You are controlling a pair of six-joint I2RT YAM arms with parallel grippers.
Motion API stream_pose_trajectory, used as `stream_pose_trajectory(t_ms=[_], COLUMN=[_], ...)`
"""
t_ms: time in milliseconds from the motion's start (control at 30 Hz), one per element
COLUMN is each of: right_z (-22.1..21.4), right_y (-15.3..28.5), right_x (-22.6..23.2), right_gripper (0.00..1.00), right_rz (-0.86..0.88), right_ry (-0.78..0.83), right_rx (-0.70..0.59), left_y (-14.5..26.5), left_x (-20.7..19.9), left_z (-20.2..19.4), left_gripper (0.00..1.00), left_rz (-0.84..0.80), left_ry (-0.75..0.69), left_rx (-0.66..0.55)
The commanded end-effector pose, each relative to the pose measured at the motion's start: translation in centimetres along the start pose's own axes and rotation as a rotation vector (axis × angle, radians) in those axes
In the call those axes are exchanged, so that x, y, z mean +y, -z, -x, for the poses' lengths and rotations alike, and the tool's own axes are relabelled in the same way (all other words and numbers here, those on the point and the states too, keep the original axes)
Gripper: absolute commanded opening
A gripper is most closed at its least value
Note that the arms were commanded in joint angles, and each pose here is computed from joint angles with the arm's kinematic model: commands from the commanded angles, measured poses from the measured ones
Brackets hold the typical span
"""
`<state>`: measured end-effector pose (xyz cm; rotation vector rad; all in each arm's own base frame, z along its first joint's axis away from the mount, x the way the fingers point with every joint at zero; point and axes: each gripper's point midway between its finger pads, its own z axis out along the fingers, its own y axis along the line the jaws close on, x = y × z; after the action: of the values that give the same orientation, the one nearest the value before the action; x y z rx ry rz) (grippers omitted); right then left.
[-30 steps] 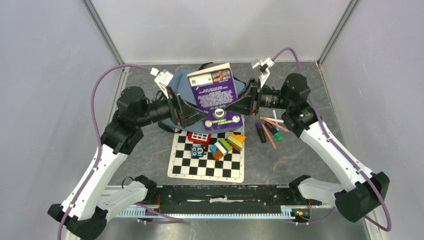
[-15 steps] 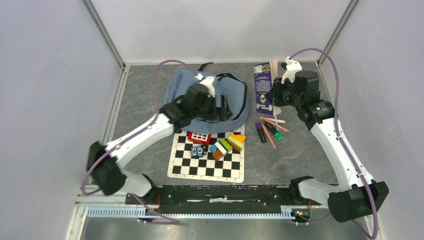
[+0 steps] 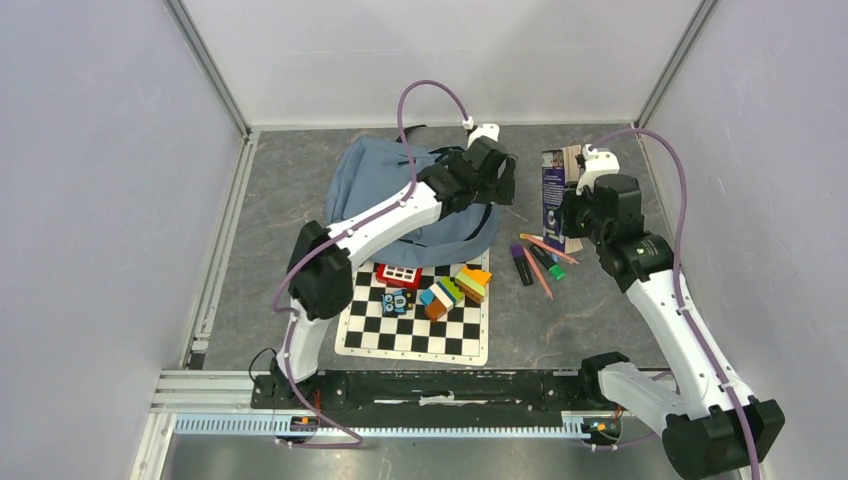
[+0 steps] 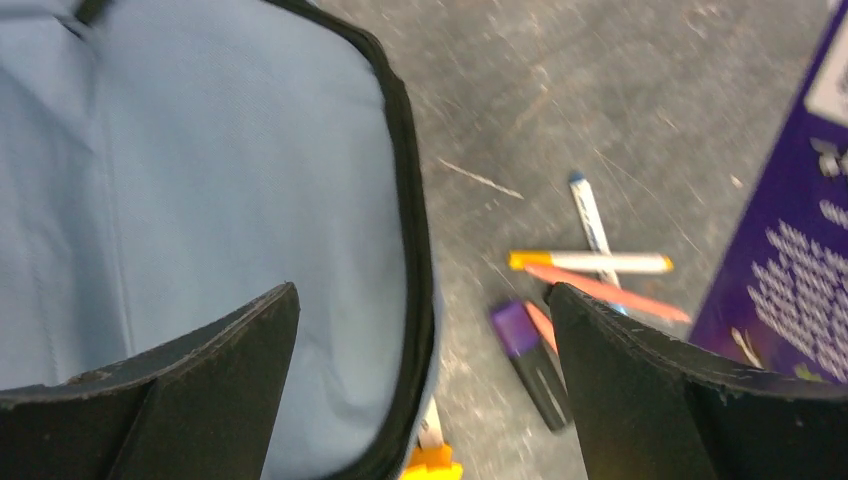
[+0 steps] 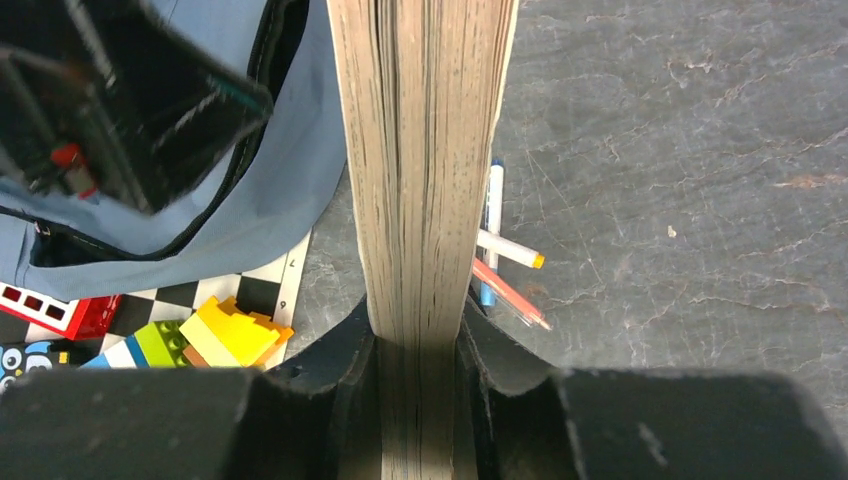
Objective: Pack the student bag
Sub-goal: Place the book in the student bag.
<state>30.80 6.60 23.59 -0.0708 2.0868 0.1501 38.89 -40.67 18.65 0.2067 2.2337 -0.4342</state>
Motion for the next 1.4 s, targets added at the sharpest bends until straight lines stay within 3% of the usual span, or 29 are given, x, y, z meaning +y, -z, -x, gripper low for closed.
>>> stream_pose_trajectory(t_ms=[0, 233, 533, 967, 1067, 1133, 1200, 1367], right_z=[3.1, 3.0, 1.6, 1.6, 1.9, 2.2, 2.4, 3.0], right_y=[0.7, 1.5, 2.2, 2.8, 2.4, 2.1, 1.7, 0.8], right_x=[0.6, 1.1, 1.7, 3.6, 3.7, 3.9, 4.4, 5.8], right_gripper=[0.0, 0.0, 0.0, 0.0, 0.0, 0.0, 0.0, 0.0], right_rz=[0.03, 0.062, 0.105, 0.199, 0.203, 0.21, 0.236, 0.301], right_ry=[-0.019, -0.013, -0.019, -0.083, -0.095, -0.104, -0.114, -0.193], right_rx=[-0.139, -0.145, -0.103, -0.087, -0.102, -0.113, -0.108, -0.132], left_y=[-1.5, -4.6, -3.0, 0.2, 0.3, 0.3, 0.8, 5.0], left_x=[2.8, 4.4, 4.8, 6.1, 6.6, 7.1, 7.5, 7.1], left_z=[1.1, -0.7, 0.8, 3.0, 2.8, 2.7, 3.1, 6.2], left_gripper=[1.0, 0.99, 0.65, 0.66, 0.48, 0.28, 0.02, 0.02], left_rz=[0.185, 0.249, 0.271, 0.302, 0.32, 0.329, 0.343, 0.298], left_ry=[-0.098, -0.151, -0.138, -0.167, -0.194, -0.198, -0.197, -0.195], left_rx=[-0.035, 0.015, -0.019, -0.081, -0.074, -0.067, -0.073, -0.158])
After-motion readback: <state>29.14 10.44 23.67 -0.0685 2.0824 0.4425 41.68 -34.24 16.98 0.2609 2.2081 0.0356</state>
